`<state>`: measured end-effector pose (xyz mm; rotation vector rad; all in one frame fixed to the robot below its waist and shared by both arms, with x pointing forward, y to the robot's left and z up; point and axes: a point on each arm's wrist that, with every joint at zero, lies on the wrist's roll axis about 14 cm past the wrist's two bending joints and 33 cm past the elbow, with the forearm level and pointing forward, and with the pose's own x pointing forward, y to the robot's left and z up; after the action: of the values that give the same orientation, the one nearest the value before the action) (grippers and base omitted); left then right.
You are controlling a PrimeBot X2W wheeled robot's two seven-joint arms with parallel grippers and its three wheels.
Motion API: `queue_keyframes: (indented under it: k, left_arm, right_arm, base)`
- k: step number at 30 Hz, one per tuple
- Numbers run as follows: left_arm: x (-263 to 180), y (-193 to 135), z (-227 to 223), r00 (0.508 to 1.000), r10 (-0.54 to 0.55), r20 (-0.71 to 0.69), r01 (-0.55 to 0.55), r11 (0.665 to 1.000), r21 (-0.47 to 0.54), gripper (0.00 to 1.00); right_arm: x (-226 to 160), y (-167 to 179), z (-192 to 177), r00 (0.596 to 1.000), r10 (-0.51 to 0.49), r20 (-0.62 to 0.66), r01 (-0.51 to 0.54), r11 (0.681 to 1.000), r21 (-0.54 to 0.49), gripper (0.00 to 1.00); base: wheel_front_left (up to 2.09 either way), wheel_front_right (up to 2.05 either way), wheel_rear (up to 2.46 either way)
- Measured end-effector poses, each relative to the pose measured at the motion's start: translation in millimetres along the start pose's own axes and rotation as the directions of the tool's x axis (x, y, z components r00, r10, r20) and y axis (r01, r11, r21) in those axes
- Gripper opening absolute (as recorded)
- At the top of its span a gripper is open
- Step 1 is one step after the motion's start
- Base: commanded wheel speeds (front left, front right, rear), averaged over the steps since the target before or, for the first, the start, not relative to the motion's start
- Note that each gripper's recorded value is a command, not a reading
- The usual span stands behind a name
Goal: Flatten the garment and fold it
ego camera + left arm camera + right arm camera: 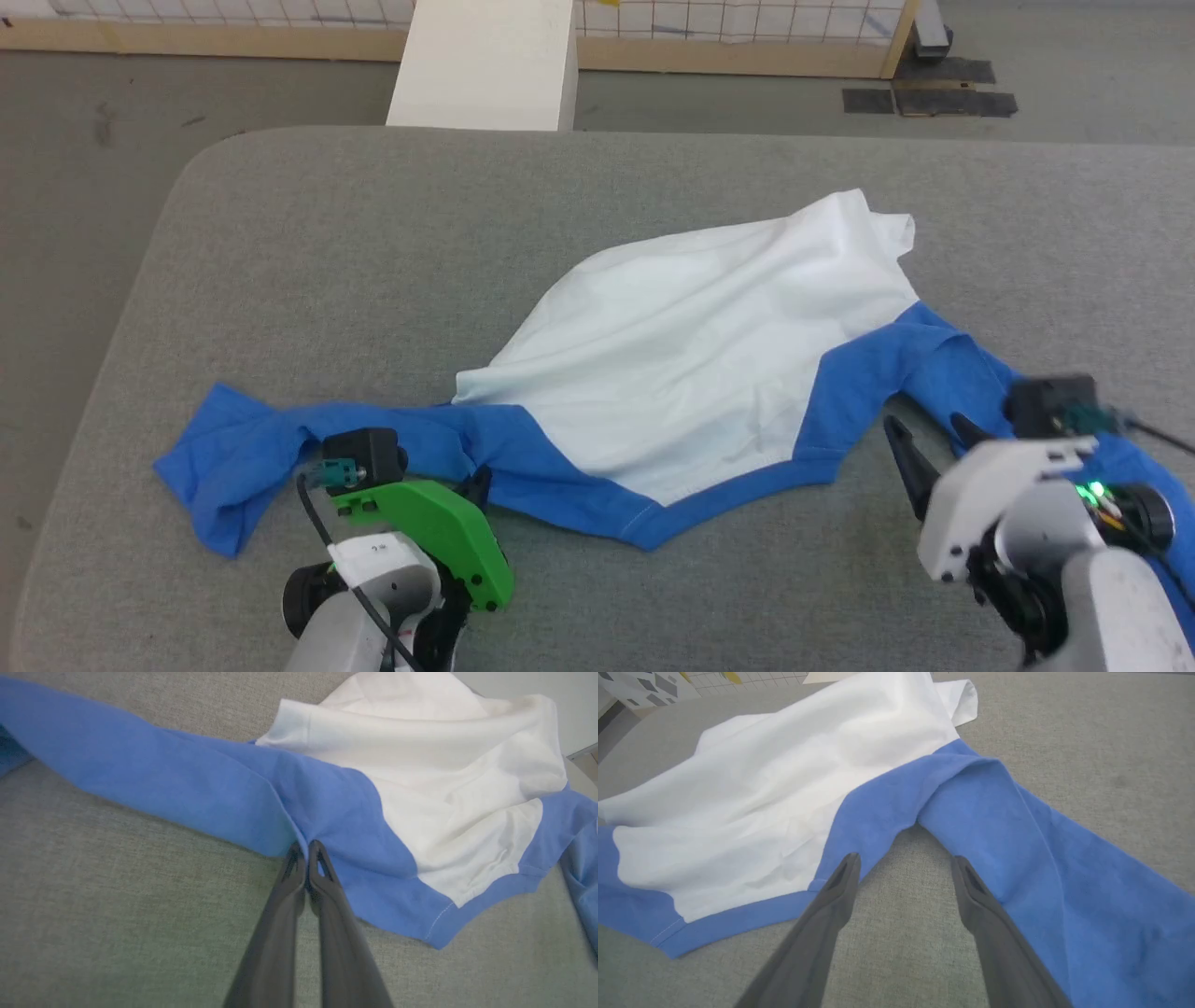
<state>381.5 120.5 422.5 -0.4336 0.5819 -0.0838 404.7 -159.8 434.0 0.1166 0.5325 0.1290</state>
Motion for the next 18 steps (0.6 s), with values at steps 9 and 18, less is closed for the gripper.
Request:
queue_keyframes:
  k: [9, 18]
  left_arm:
    - [-1, 9, -8, 1.000, 0.021, -0.019, -0.022, 1.000, -0.012, 0.00]
    - [3, 17, -13, 0.999, 0.040, -0.037, -0.041, 0.999, -0.022, 0.00]
  right_arm:
    - [40, 8, 0, 0.982, -0.010, -0.190, -0.007, 0.996, -0.090, 1.00]
    - [66, 11, -5, 0.972, -0.017, -0.233, -0.010, 0.993, -0.114, 1.00]
  base:
    - [0.00, 0.00, 0.00]
    - [0.00, 0.00, 0.00]
